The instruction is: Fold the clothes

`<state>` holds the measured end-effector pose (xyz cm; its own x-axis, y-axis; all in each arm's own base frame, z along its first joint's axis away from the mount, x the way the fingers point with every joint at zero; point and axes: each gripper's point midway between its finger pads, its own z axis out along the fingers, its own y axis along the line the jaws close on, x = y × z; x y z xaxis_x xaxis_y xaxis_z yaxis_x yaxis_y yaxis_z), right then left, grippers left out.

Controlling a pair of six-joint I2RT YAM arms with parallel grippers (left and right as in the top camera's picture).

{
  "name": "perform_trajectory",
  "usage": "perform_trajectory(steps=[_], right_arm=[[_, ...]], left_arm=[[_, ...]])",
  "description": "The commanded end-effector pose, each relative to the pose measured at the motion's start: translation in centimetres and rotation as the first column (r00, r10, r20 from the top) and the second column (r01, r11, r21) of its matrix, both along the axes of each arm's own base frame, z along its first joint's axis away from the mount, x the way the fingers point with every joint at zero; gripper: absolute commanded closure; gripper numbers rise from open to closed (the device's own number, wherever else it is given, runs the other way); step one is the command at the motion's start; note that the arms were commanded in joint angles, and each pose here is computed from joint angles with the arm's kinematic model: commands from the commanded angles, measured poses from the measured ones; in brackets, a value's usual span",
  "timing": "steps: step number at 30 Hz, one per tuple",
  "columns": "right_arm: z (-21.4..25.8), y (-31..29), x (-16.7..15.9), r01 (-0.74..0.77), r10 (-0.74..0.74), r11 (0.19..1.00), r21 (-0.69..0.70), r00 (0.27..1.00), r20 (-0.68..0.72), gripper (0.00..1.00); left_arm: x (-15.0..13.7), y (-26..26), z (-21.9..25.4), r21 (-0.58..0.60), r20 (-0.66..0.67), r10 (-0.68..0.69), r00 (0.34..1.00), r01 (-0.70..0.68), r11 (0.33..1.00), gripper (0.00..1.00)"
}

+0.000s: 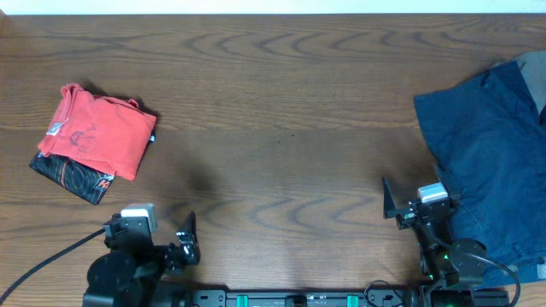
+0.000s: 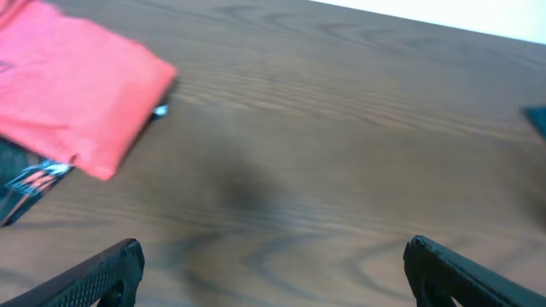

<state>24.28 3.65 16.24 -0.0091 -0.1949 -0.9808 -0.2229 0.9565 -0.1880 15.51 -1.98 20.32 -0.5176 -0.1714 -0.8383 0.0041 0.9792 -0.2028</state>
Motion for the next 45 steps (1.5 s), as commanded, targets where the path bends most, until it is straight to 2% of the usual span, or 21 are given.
perform_trajectory(steps=[1,8,15,45], right_arm=[[-0.1,0.4,-0.1,-0.018,0.018,1.0,-0.012,1.0,0.002,0.01],[-0.1,0.4,-0.1,-0.018,0.018,1.0,-0.012,1.0,0.002,0.01],[-0.1,0.4,-0.1,-0.018,0.018,1.0,-0.012,1.0,0.002,0.01],[-0.1,0.4,-0.1,-0.018,0.018,1.0,-0.012,1.0,0.002,0.01]], left_arm=[[1.2,2.1,-2.9,0.037,0.005,0.116,0.993,-0.116,0.993,0.02],[5.6,3.9,-5.7,0.004,0.176,0.216,0.96,-0.221,0.975,0.02],[8.8,4.3,-6.6,-0.042,0.369,0.229,0.901,-0.23,0.972,0.02],[8.8,3.6,-6.7,-0.04,0.365,0.201,0.909,-0.2,0.979,0.02]])
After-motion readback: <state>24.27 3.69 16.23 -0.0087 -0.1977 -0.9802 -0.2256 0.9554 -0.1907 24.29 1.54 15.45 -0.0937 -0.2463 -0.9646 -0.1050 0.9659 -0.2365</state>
